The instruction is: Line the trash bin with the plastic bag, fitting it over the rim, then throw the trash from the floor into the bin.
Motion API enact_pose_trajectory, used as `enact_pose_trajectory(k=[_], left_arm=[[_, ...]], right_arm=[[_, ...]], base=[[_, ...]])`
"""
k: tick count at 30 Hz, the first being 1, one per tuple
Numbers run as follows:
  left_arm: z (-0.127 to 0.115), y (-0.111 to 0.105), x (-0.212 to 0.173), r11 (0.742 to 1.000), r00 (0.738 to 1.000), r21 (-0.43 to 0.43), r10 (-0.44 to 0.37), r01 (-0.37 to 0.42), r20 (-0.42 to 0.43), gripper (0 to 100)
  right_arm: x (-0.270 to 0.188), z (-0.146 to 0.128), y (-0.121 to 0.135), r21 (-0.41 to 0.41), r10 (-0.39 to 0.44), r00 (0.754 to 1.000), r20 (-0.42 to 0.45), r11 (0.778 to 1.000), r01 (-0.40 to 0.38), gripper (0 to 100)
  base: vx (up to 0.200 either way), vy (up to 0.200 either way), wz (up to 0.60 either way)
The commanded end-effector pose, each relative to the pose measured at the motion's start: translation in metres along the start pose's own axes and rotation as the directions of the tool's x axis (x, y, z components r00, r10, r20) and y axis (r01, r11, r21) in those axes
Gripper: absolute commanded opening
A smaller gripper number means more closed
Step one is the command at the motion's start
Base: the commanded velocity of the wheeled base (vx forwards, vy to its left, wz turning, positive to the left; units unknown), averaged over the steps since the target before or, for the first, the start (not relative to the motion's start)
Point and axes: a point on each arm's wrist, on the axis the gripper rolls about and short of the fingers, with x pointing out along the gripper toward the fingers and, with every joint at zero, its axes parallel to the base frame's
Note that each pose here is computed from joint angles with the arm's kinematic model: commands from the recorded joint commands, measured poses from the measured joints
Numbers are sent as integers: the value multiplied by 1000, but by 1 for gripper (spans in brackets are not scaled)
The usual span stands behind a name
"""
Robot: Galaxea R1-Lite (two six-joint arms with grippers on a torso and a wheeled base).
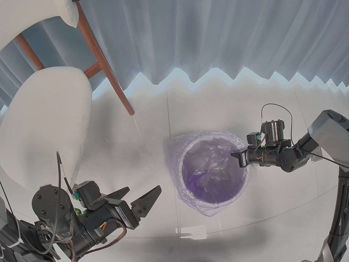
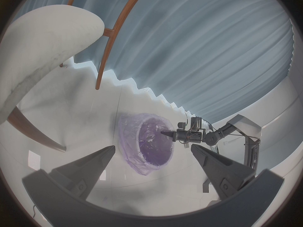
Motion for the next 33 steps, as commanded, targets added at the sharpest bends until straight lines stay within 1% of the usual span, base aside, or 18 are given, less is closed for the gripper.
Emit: enact_pose_trajectory(k=[1,4,6,7,9,14,17,18,19,20,24,25,27,28,29,31,32,33], left_arm=[[-3,2,1,1000,1000,0,5,-5,-8,100],[-5,7,-5,1000,1000,3,20,-20,-11,100],[-5,8,-5,1000,1000,3,22,-22,-11,100],[-1,11,-9,999,999,-3,35,-35,6,100],[2,12,-11,999,999,-6,36,-36,21,100],[5,20,-28,998,998,-10,57,-57,33,100],[9,27,-33,996,995,-17,85,-84,54,100],[9,27,-33,996,995,-17,85,-84,54,100],[13,29,-34,995,993,-26,96,-94,76,100],[14,29,-34,995,992,-29,95,-93,82,100],[15,29,-38,995,992,-31,92,-90,89,100],[15,29,-38,995,992,-31,92,-90,89,100],[15,29,-39,995,992,-32,92,-90,89,100],[15,29,-39,995,992,-32,92,-90,89,100],[13,30,-39,995,992,-32,96,-93,81,100],[12,31,-40,995,992,-29,101,-99,70,100],[11,31,-40,995,992,-29,102,-100,69,100],[10,32,-39,994,993,-27,105,-104,61,100]], right_arm=[[5,-10,-7,13,-8,1000,-20,1000,8,100],[3,-1,-9,10,-19,999,44,1000,19,100],[3,0,-9,12,-21,998,52,1000,20,100],[-1,5,-8,13,-27,995,94,1000,26,100],[-3,5,-8,11,-28,994,103,1000,27,100],[-21,8,-2,19,-39,981,189,999,36,100],[-33,12,-3,35,-59,958,280,998,51,100],[-33,12,-3,35,-59,958,280,998,51,100],[-44,18,-6,59,-79,935,345,996,63,100],[-52,20,-7,81,-88,922,378,995,62,100],[-79,27,-7,183,-114,875,470,983,29,100],[-94,29,-8,230,-131,852,506,973,13,100],[-116,29,-5,286,-149,827,542,958,-14,100],[-119,28,-5,295,-155,823,546,955,-16,100],[-140,24,-2,356,-195,805,561,934,-22,100],[-162,17,2,424,-250,792,556,906,-12,100],[-166,15,3,440,-263,791,552,898,-8,100],[-179,7,6,489,-313,784,536,872,13,100]], base=[[0,0,0],[0,0,0],[0,0,0],[0,0,0],[0,0,0],[0,0,0],[0,0,0],[0,0,0],[0,0,0],[0,0,0],[0,0,0],[0,0,0],[0,0,0],[0,0,0],[0,0,0],[0,0,0],[0,0,0],[0,0,0]])
